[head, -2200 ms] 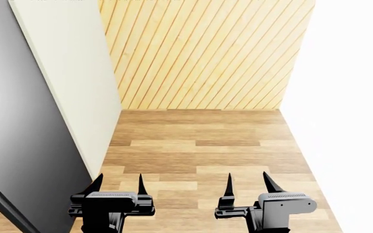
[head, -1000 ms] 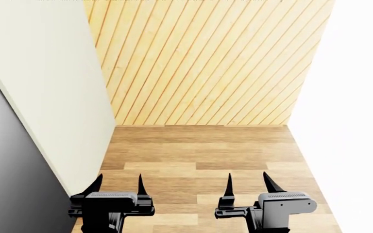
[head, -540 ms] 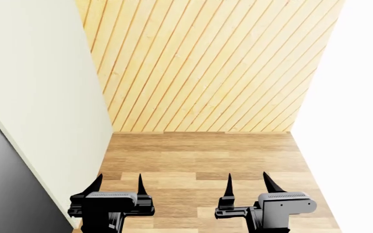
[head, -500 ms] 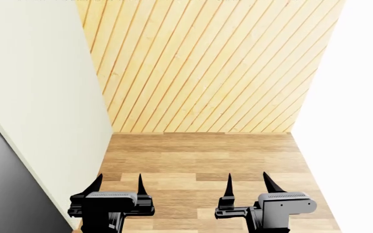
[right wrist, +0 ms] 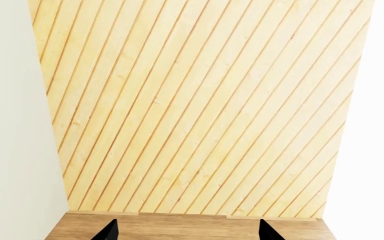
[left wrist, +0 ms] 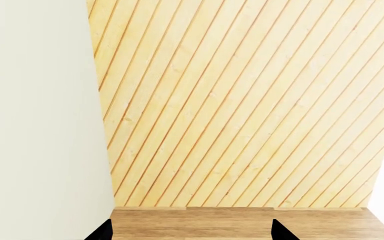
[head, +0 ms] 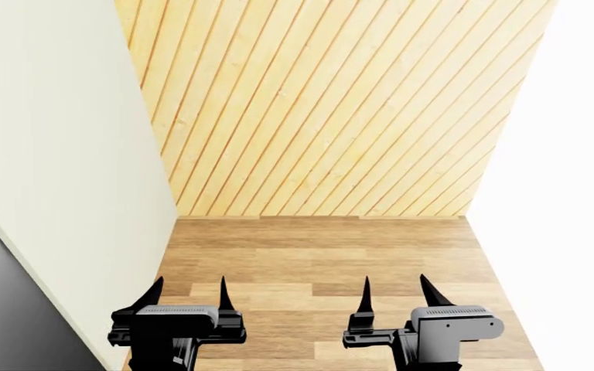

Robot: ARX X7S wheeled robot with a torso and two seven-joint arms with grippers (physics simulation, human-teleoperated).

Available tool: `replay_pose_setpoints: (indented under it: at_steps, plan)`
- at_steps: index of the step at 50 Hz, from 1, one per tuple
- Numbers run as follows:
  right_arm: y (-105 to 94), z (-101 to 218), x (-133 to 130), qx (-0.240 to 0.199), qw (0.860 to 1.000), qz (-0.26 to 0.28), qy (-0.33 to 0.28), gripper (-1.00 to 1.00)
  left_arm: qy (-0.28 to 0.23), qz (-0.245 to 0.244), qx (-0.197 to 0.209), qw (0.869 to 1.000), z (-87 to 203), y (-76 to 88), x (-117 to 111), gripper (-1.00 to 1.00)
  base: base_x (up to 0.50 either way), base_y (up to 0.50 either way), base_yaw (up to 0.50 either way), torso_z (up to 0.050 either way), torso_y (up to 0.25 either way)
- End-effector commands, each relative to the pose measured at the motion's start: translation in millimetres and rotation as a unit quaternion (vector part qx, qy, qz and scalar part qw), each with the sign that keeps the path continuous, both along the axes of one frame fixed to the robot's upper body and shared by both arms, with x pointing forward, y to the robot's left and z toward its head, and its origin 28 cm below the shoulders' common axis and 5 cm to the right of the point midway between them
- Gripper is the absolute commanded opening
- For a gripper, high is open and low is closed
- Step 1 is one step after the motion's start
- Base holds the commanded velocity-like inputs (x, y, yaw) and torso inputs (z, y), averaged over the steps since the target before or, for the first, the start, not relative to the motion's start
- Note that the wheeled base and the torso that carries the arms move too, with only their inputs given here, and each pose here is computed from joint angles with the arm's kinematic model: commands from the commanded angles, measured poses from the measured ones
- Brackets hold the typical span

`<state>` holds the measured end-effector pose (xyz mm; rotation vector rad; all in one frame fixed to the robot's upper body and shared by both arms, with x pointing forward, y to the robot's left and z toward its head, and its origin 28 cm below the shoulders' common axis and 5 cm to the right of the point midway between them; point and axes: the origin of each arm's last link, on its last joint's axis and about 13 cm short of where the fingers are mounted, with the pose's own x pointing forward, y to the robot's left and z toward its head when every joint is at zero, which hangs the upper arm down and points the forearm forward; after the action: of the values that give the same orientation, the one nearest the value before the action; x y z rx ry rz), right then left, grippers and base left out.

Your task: Close the fridge door

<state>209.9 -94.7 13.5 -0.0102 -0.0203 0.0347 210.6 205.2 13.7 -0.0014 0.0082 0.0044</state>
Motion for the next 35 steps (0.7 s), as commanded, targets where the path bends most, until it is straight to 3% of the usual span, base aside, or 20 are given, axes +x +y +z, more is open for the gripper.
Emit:
replay_pose_setpoints:
  at_steps: [1,35]
  plan:
    - [-0.1,0.1,-0.3,-0.001,1.0,-0.001,-0.001,1.0,0.0,0.0,0.0,1.0,-0.1,0.0,-0.1,1.0,0.0,0.2,0.0,0.0,0.0]
    - [0.2,0.7,-1.0,0.001,1.0,0.001,-0.005,1.0,0.001,0.0,0.0,1.0,-0.4,-0.1,0.0,1.0,0.0,0.49,0.0,0.0,0.0]
